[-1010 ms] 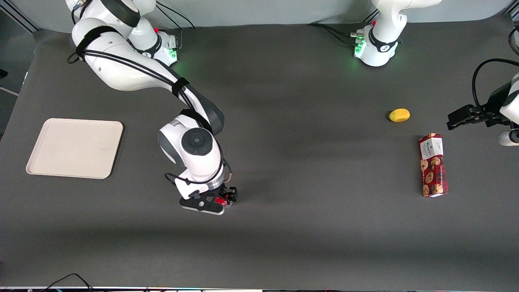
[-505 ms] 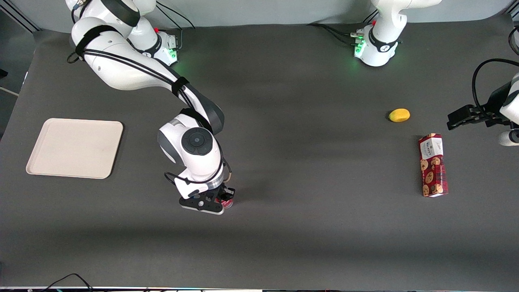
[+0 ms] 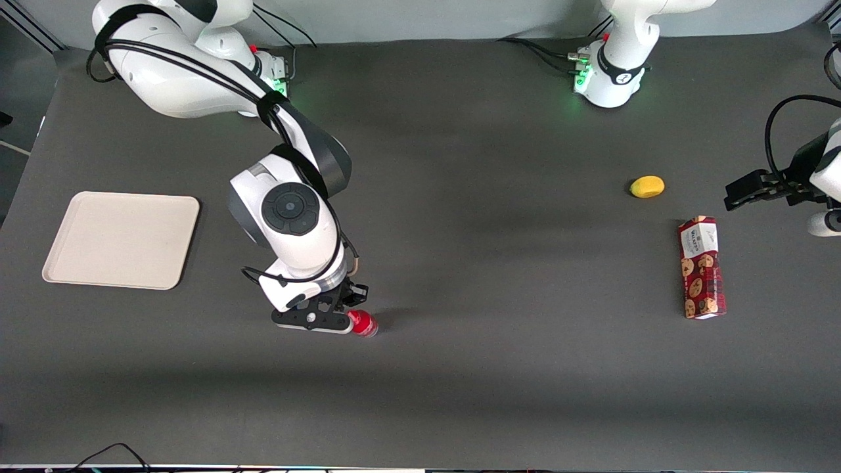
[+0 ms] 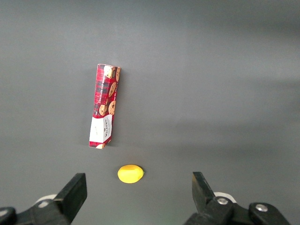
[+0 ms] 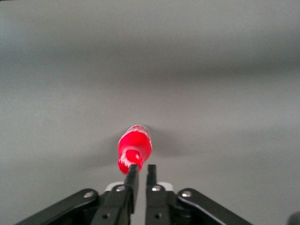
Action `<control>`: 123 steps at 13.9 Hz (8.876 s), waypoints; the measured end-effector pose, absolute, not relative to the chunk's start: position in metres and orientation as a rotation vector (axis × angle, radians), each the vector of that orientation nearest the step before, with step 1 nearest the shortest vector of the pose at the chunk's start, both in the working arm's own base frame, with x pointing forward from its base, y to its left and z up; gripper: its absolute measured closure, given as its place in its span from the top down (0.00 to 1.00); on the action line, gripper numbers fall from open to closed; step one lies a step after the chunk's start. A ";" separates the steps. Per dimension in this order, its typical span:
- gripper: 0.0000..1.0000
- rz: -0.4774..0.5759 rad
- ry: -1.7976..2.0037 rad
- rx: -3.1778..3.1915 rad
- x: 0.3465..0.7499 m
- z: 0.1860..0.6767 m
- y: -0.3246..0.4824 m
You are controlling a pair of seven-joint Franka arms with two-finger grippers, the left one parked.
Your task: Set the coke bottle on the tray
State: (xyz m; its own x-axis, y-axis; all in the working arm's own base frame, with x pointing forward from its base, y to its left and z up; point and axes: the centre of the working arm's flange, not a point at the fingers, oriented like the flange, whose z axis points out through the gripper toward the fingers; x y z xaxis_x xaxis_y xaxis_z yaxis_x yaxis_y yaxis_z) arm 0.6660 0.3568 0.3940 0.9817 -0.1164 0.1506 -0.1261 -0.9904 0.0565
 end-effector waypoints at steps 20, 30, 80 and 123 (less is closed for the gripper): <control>1.00 -0.085 -0.070 3.122 0.454 0.691 -0.006; 1.00 -0.021 0.071 3.144 0.509 0.670 0.210; 0.32 -0.143 0.399 2.895 0.531 0.702 0.129; 0.88 0.163 1.103 2.845 0.414 0.346 -0.378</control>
State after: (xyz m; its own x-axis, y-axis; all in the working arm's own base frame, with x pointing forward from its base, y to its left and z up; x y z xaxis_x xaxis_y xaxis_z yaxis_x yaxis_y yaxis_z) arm 0.4142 -0.3783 0.3456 0.7343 0.6754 0.0679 0.6663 -0.7363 0.1182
